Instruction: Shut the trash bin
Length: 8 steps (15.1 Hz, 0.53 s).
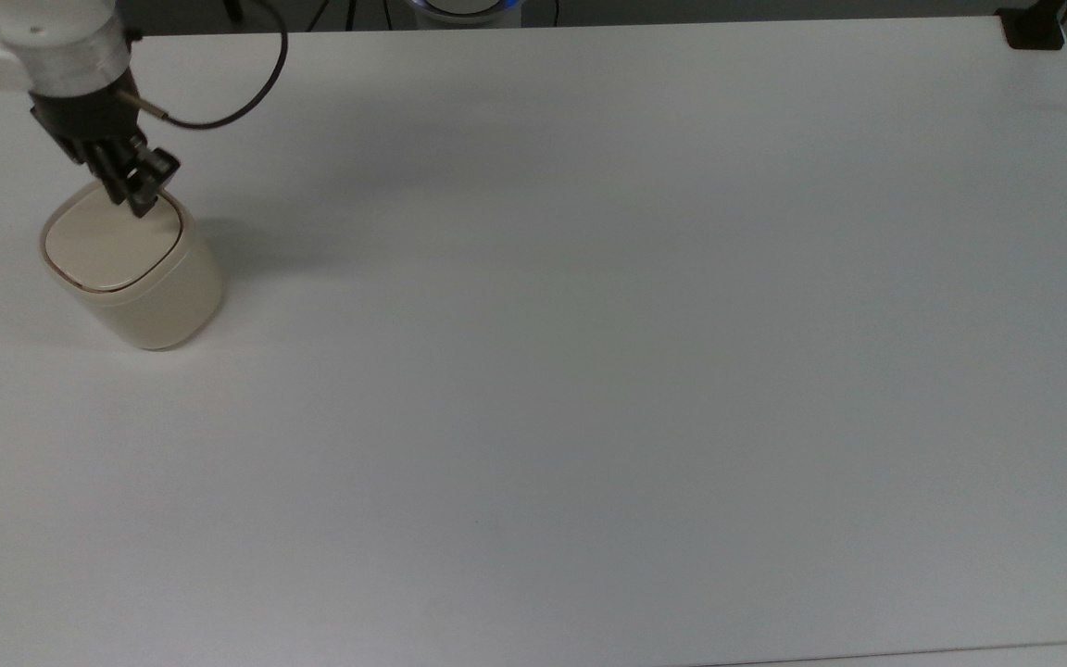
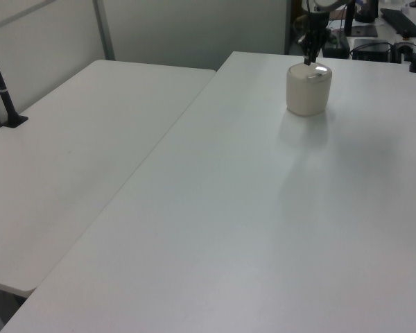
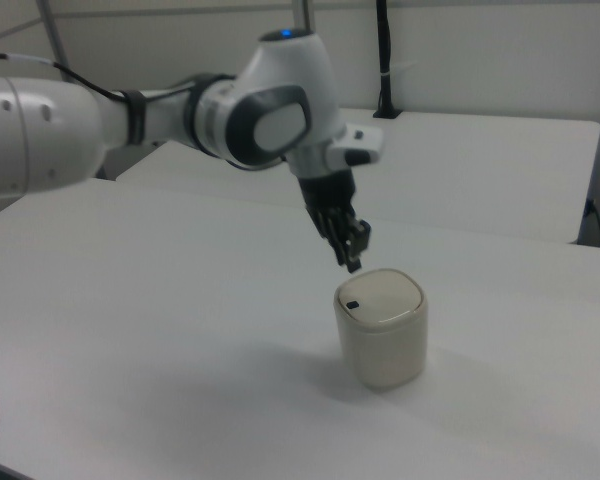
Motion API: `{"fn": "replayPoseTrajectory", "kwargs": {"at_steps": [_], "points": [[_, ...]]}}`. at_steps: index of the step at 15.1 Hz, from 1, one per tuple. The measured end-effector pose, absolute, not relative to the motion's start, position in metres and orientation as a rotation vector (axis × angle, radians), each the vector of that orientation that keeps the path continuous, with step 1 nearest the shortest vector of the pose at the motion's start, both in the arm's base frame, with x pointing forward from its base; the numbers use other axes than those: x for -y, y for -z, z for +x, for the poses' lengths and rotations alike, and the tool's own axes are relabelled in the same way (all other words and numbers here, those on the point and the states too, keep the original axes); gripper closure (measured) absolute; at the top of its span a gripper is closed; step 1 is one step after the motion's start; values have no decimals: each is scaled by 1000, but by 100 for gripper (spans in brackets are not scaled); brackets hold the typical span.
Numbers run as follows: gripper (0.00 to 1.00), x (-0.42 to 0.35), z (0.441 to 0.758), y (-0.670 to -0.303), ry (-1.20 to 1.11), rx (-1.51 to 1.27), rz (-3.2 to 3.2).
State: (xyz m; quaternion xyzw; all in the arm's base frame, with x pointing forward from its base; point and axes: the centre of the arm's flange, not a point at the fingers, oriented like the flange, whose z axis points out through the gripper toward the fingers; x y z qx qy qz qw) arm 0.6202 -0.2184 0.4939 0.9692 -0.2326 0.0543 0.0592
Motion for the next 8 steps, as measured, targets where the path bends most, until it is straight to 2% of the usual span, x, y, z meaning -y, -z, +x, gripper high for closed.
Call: {"fn": "replayPoseTrajectory", "kwargs": {"at_steps": [2,3,7,8], "points": [[56,184,614,-522,-132,643,2973],[40,151,610,-537,-94,574,3005],[0,29,601,-559,25,269,3084],[0,10,598,-565,23,221,3091]]}}
